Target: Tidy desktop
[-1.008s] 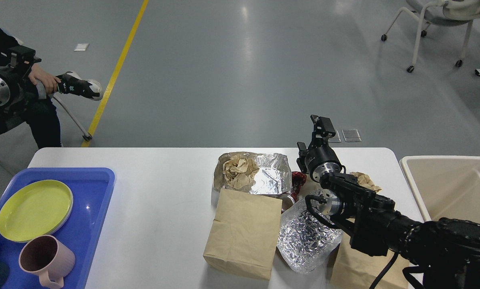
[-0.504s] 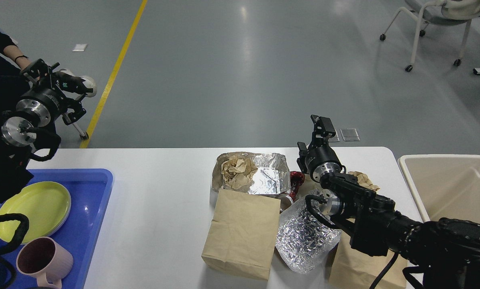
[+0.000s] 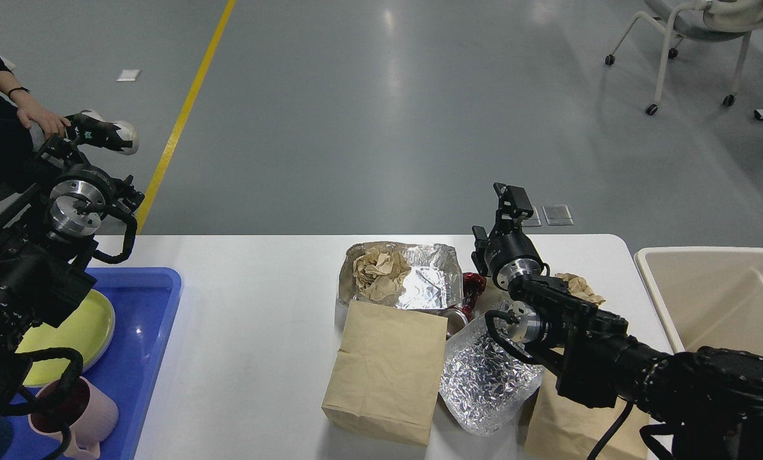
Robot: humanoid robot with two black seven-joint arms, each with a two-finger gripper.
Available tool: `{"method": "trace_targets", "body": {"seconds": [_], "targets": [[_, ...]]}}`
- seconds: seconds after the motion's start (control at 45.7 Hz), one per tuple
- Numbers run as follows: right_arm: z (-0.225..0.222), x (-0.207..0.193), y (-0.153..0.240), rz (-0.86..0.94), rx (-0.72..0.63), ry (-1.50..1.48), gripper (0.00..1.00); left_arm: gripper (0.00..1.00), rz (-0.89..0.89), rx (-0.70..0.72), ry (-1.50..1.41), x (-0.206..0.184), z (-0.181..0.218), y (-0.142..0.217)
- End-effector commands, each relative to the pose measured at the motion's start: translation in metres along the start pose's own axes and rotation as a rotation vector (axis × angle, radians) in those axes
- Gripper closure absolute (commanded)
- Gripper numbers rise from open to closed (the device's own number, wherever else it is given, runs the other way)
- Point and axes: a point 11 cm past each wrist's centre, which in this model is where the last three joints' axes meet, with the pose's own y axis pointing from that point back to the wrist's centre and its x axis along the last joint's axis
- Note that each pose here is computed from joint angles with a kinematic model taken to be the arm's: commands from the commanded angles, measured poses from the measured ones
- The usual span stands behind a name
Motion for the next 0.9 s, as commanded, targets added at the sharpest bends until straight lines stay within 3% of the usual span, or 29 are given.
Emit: {"method": "trace_targets", "body": {"seconds": [0.0,0.241,0.613,0.876], "targets": [[0.000,0.000,0.000,0.000,0.000,0.000,0.00,0.03,0.045,0.010,0.002,0.002,-0.006,0.000],[0.000,0.000,0.000,0.000,0.000,0.000,0.00,0.03,0.010,0.005,0.004,-0.026,-0.003,0.000],[0.000,0.000,0.000,0.000,0.000,0.000,0.00,0.03,0.013,0.024,0.012,-0.025,-0.014,0.001],[0.000,0.000,0.000,0.000,0.000,0.000,0.00,0.03,0.045,0.100,0.045,-0.008,-0.062,0.005]]}}
